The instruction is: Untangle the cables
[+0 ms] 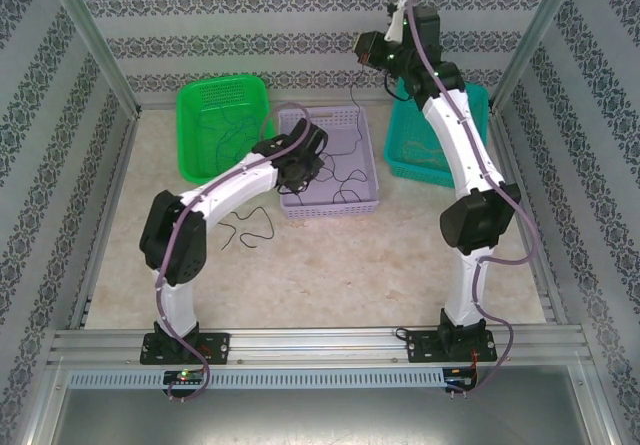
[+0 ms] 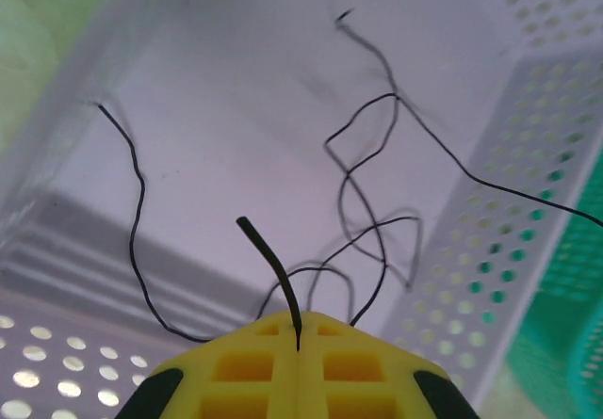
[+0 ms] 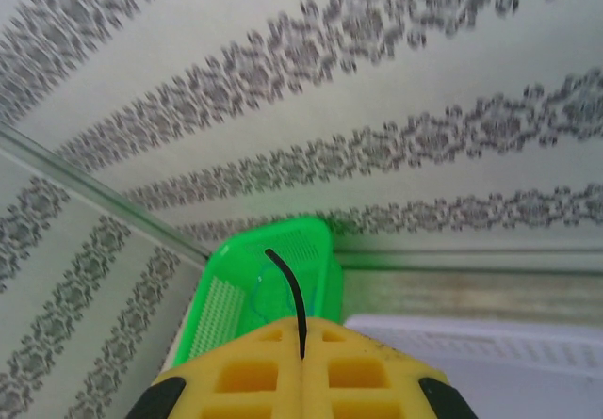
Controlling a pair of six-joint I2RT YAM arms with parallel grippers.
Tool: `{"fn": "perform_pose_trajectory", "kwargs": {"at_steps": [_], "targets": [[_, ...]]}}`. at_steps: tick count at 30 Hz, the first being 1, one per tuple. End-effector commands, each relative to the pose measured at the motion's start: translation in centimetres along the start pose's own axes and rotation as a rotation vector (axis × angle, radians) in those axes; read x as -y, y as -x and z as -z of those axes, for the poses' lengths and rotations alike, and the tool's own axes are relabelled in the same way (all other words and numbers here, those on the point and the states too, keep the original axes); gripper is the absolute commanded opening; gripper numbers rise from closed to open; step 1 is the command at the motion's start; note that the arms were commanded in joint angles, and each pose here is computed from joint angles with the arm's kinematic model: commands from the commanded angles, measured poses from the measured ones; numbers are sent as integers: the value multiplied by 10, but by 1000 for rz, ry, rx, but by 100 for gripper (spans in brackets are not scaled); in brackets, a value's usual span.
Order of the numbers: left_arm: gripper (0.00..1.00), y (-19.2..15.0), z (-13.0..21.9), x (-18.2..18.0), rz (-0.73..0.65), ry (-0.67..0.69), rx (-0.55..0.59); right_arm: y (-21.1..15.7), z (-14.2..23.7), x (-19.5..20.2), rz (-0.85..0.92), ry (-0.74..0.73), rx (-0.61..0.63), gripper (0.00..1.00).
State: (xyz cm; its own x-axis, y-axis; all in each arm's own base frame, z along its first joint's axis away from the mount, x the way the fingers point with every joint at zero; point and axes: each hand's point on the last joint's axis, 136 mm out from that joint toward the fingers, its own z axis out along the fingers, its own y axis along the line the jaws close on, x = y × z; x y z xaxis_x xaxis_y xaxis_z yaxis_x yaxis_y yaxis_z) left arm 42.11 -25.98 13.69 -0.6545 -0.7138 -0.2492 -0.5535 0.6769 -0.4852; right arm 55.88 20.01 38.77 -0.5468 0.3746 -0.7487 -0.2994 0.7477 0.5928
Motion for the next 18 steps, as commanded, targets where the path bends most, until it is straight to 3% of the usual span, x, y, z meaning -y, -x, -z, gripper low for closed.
{"fn": "perform_pose_trajectory", "kwargs": {"at_steps": [1, 2, 5, 12, 14, 18], "targets": [[36, 1, 1, -3, -77, 37, 13, -42, -25, 20, 5, -39, -109, 0], [48, 2, 1, -2, -82, 38, 17, -55, -32, 26, -5, -52, -145, 0], [62, 4, 8, 7, -96, 12, 17, -88, -49, 42, -18, -95, -239, 0], [66, 30, 71, 23, -97, -61, 109, -147, -75, 67, -38, -157, -398, 2], [67, 40, 93, 7, -82, -41, 144, -155, -77, 68, -57, -154, -432, 28], [68, 52, 111, -54, 29, 33, 127, -136, -61, 50, -27, -157, -406, 51]]}}
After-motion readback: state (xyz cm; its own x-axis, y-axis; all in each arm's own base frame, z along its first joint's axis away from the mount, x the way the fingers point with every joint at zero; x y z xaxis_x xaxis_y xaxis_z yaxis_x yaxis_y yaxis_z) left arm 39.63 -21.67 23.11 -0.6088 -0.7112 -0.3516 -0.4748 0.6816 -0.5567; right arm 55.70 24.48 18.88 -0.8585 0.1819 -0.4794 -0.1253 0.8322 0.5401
